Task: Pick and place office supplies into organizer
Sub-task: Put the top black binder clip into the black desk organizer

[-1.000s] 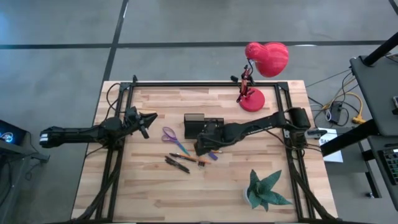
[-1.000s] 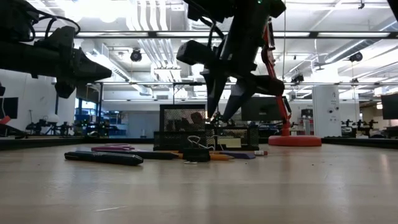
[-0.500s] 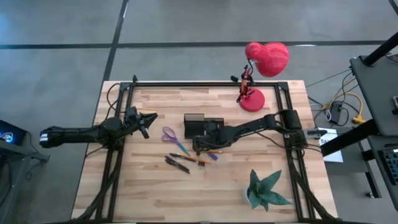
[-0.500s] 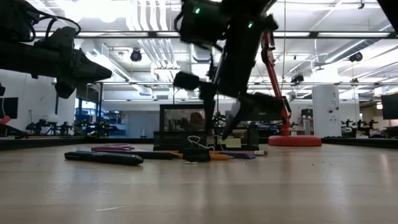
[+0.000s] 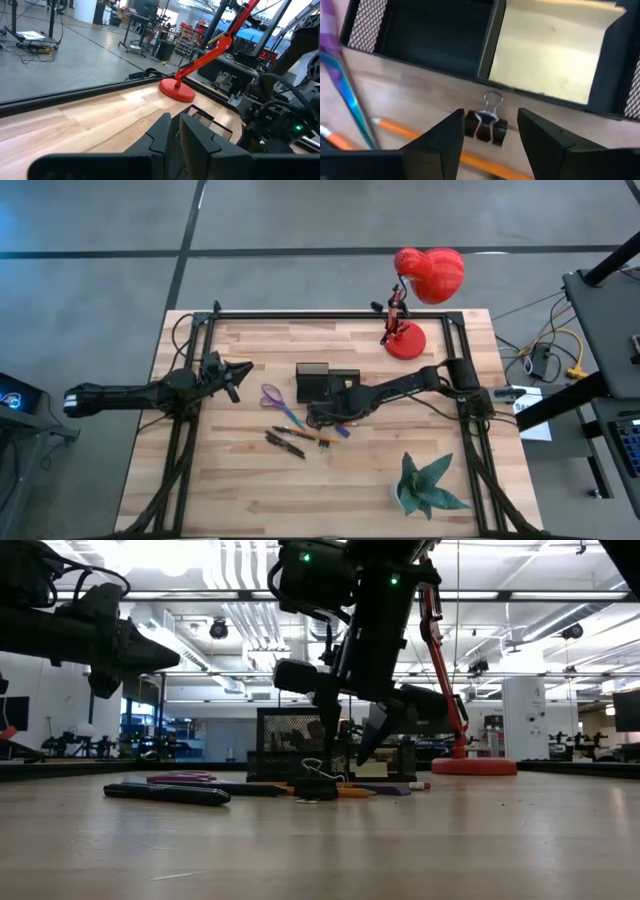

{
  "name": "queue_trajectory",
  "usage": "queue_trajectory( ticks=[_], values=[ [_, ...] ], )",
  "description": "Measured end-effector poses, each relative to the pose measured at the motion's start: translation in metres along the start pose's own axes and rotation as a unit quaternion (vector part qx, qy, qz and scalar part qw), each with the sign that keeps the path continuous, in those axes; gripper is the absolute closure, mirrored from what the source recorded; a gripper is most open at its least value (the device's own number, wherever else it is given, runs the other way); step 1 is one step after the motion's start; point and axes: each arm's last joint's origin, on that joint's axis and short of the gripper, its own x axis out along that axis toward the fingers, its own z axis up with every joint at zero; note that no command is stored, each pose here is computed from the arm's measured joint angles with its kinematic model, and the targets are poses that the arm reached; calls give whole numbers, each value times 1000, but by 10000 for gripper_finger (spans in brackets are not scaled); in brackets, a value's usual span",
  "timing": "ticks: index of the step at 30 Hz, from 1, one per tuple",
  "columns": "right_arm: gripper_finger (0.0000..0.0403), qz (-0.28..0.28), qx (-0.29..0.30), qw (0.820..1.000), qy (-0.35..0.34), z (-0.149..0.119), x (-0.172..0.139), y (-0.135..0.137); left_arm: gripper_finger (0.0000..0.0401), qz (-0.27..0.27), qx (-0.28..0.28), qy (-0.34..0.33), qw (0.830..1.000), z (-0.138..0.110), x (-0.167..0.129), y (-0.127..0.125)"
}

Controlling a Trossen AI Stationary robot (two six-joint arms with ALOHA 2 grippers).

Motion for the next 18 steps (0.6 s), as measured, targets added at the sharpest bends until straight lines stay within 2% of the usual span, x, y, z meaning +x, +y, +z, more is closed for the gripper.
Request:
queue_trajectory(
  ticks=[6, 18],
  values=[
    [242, 4, 38, 999, 3, 0, 1, 1, 376, 0, 0, 0, 1000, 0, 0, 0],
    [288, -8, 33, 999, 3, -4, 13, 0, 376, 1, 1, 1, 1000, 0, 0, 0]
  ],
)
